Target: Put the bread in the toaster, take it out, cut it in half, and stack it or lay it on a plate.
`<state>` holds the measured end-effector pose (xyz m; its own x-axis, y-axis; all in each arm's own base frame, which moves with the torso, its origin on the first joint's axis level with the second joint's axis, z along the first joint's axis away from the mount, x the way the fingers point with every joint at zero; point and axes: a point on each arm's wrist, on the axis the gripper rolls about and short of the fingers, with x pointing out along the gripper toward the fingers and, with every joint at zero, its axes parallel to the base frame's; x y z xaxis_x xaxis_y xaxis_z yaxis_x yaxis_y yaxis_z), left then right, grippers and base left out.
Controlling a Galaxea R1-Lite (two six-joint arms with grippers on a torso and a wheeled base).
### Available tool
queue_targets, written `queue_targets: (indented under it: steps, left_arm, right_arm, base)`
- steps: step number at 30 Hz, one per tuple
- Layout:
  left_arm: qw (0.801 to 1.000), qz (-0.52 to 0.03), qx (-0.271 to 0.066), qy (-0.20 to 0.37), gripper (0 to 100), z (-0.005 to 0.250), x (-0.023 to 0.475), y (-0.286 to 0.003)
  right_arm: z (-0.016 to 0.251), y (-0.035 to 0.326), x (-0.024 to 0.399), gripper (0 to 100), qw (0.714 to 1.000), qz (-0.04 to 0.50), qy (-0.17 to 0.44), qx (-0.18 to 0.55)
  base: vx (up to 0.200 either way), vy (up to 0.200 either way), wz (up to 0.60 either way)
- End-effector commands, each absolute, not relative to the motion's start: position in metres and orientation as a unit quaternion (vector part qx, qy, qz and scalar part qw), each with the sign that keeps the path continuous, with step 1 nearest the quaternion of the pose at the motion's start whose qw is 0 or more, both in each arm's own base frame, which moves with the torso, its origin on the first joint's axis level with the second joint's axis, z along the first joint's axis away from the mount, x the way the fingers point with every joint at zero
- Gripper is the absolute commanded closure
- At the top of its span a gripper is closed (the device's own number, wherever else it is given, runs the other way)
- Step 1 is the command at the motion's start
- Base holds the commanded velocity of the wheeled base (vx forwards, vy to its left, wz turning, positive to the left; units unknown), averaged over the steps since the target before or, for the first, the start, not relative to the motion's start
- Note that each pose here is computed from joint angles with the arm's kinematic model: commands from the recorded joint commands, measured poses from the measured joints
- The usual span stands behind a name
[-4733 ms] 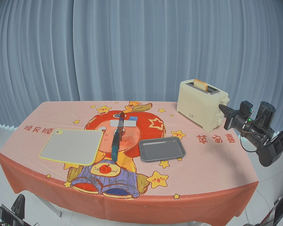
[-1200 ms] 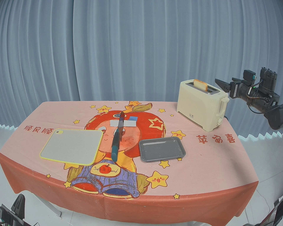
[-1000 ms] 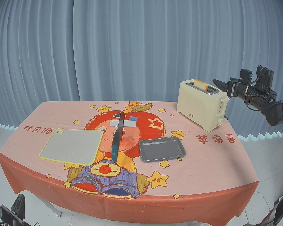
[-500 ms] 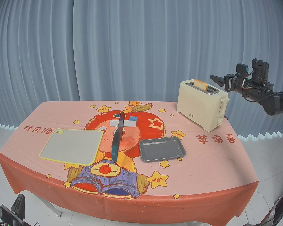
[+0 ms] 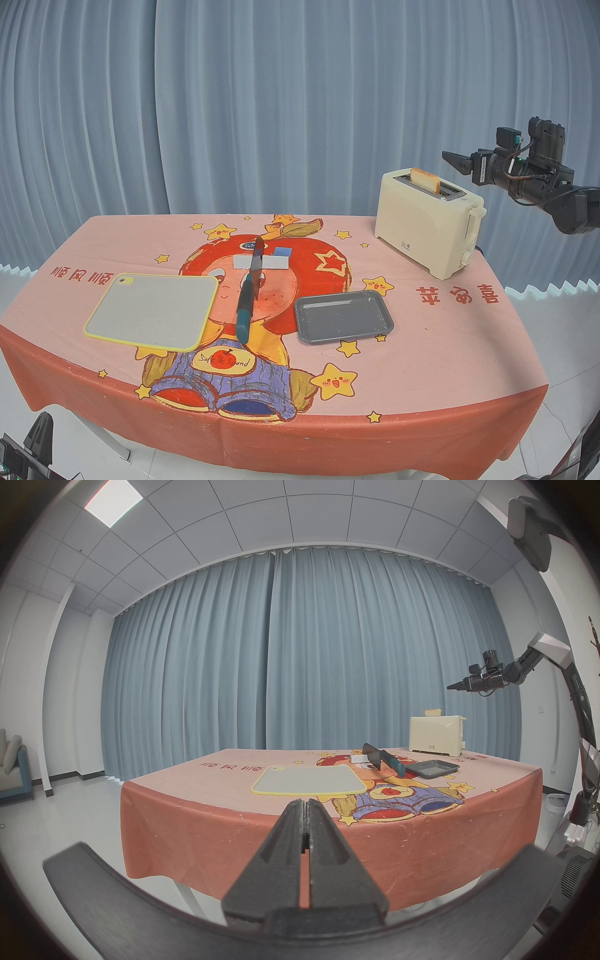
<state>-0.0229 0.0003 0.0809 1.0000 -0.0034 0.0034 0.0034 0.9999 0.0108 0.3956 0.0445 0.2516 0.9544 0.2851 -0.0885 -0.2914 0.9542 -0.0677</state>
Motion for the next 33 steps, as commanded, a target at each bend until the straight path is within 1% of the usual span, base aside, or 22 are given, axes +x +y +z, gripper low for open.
queue_targets:
  steps: [1,6,11,14,22,23,26,33]
  left_arm:
    - [1.000,-0.002,0.005,0.007,100,0.076,-0.022,0.000]
    - [1.000,-0.001,0.005,0.007,100,0.076,-0.022,0.000]
    - [1.000,-0.002,0.005,0.006,100,0.076,-0.022,0.000]
    - [1.000,-0.001,0.005,0.006,100,0.076,-0.022,0.000]
    - [1.000,-0.002,0.005,0.006,100,0.076,-0.022,0.000]
    - [1.000,-0.002,0.005,0.006,100,0.076,-0.022,0.000]
    - [1.000,-0.002,0.005,0.006,100,0.076,-0.022,0.000]
    - [1.000,-0.002,0.005,0.007,100,0.076,-0.022,0.000]
  right_arm:
    - [0.253,0.046,0.402,0,0.987,0.147,0.048,-0.039]
    - [0.259,0.046,0.413,0,0.987,0.146,0.055,-0.039]
    - [0.254,0.047,0.431,0,0.986,0.146,0.078,-0.037]
    - [0.250,0.049,0.438,0,0.985,0.147,0.081,-0.038]
    - [0.223,0.050,0.455,0,0.983,0.146,0.108,-0.038]
    - [0.223,0.050,0.456,0,0.983,0.146,0.107,-0.038]
    - [0.211,0.045,0.469,0,0.983,0.140,0.112,-0.037]
    - [0.202,0.046,0.483,0,0.983,0.139,0.112,-0.037]
  base:
    - [0.000,0.000,0.00]
    - [0.000,0.000,0.00]
    - [0.000,0.000,0.00]
    - [0.000,0.000,0.00]
    - [0.000,0.000,0.00]
    - [0.000,0.000,0.00]
    - [0.000,0.000,0.00]
    - [0.000,0.000,0.00]
